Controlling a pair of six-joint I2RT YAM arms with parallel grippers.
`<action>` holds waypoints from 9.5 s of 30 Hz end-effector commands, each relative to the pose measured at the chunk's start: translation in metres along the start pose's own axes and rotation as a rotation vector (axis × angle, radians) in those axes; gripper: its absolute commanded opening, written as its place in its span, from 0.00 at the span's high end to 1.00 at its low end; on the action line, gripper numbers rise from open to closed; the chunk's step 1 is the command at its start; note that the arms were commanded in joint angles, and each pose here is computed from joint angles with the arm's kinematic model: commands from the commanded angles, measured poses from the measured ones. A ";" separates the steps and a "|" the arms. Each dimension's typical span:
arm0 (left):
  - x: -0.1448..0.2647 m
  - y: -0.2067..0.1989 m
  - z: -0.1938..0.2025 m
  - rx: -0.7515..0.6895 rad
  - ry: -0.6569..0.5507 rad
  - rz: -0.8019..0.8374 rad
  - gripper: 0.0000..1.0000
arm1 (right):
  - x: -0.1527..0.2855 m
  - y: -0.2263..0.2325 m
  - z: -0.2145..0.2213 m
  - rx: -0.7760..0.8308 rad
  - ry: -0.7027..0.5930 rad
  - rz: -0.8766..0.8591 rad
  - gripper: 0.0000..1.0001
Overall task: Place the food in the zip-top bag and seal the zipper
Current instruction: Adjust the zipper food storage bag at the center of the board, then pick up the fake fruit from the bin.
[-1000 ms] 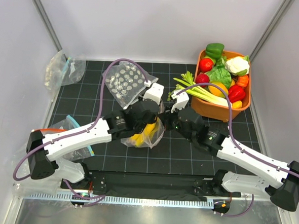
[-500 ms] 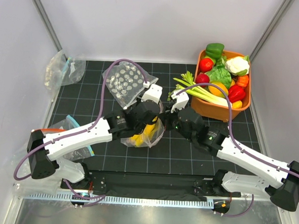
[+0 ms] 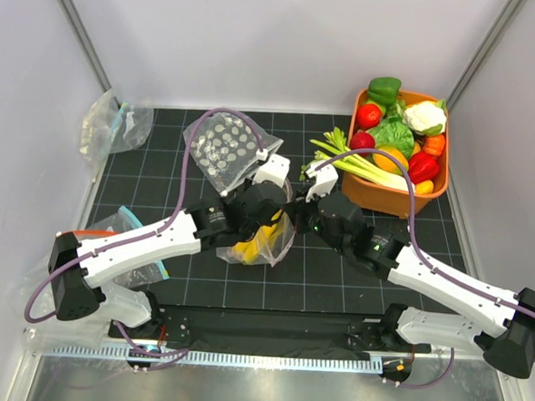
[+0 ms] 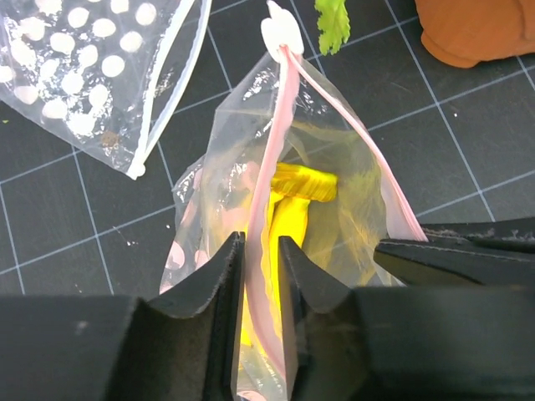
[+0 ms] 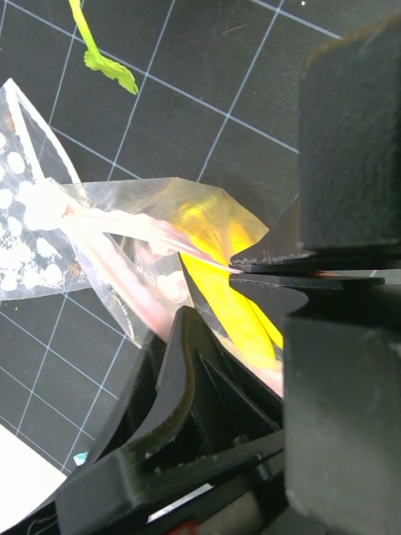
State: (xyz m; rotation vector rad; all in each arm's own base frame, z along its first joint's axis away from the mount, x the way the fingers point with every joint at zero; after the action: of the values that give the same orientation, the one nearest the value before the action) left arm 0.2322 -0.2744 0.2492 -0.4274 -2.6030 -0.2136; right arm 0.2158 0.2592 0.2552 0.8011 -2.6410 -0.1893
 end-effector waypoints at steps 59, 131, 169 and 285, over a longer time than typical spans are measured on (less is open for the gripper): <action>0.028 -0.015 -0.027 0.044 0.059 0.060 0.41 | 0.002 -0.018 -0.017 -0.118 -0.120 0.113 0.99; -0.006 0.047 -0.027 0.218 -0.065 -0.054 1.00 | 0.052 -0.171 -0.068 -0.445 -0.383 0.731 0.00; 0.002 0.041 -0.025 0.235 -0.059 0.013 1.00 | -0.014 -0.339 -0.033 -1.235 -0.456 0.815 0.16; 0.018 0.048 -0.027 0.242 -0.107 0.052 1.00 | 0.063 -0.286 -0.091 -0.689 -0.730 0.825 0.52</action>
State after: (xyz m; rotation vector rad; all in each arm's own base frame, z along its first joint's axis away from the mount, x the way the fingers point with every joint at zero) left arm 0.2435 -0.2269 0.2696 -0.3917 -2.6277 0.0891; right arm 0.3666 -0.0146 0.2419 -0.7465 -2.7369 -1.1930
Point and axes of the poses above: each gripper's point midway between its finger pads, its own x axis back along the fingers, its own y axis along the line the jaws close on, z = x × y, the point moved 3 cm from there along x, back along the fingers
